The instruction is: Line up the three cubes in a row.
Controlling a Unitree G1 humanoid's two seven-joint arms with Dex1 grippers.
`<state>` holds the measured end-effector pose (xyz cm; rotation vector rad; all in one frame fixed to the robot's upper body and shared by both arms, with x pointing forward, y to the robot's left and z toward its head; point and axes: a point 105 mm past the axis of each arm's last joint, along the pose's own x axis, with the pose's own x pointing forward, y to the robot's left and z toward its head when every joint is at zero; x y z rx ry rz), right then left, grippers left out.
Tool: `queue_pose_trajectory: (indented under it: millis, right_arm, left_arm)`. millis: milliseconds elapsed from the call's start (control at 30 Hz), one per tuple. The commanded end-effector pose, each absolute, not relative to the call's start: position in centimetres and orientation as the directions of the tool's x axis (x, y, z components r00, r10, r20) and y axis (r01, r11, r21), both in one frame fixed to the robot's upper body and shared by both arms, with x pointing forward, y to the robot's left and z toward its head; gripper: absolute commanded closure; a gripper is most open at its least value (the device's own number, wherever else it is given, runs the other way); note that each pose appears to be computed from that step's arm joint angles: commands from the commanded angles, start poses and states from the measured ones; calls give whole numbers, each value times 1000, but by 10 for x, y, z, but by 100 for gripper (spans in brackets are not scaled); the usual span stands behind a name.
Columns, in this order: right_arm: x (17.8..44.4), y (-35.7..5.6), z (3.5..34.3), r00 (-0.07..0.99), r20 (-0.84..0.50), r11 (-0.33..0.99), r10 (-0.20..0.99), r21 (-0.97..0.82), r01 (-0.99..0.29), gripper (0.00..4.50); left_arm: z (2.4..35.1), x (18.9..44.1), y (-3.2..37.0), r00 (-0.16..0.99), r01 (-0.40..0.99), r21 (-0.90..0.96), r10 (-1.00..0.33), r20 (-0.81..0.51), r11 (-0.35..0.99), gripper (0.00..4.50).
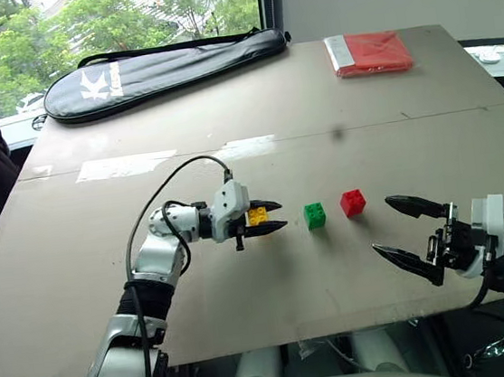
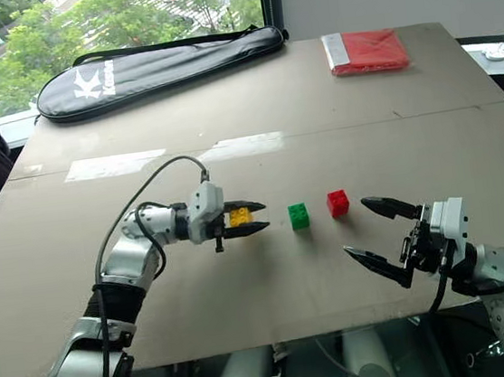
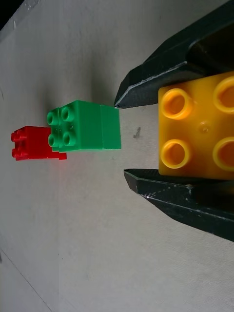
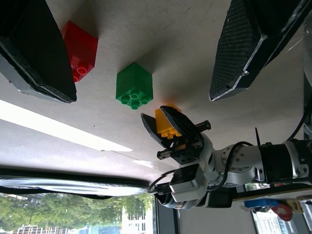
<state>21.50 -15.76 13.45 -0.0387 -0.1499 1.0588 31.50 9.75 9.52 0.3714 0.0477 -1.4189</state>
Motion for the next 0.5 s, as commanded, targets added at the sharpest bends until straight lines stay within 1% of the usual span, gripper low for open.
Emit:
queue_pose_trajectory:
  millis: [33, 200, 367, 500]
  right_arm:
    - [211, -156, 147, 478, 135, 495, 868, -159, -854, 0]
    - [210, -156, 147, 485, 136, 502, 864, -160, -850, 0]
    - [209, -157, 146, 489, 134, 506, 862, -156, -848, 0]
    - [209, -157, 145, 489, 132, 506, 862, -155, -849, 0]
  left_arm:
    - [95, 317, 91, 146, 965, 248, -959, -244, 84, 315]
    - [88, 318, 89, 140, 966, 249, -957, -253, 76, 315]
    - [82, 321, 89, 173, 954, 284, -948, -267, 94, 315]
    - [81, 316, 88, 149, 964, 253, -955, -255, 83, 315]
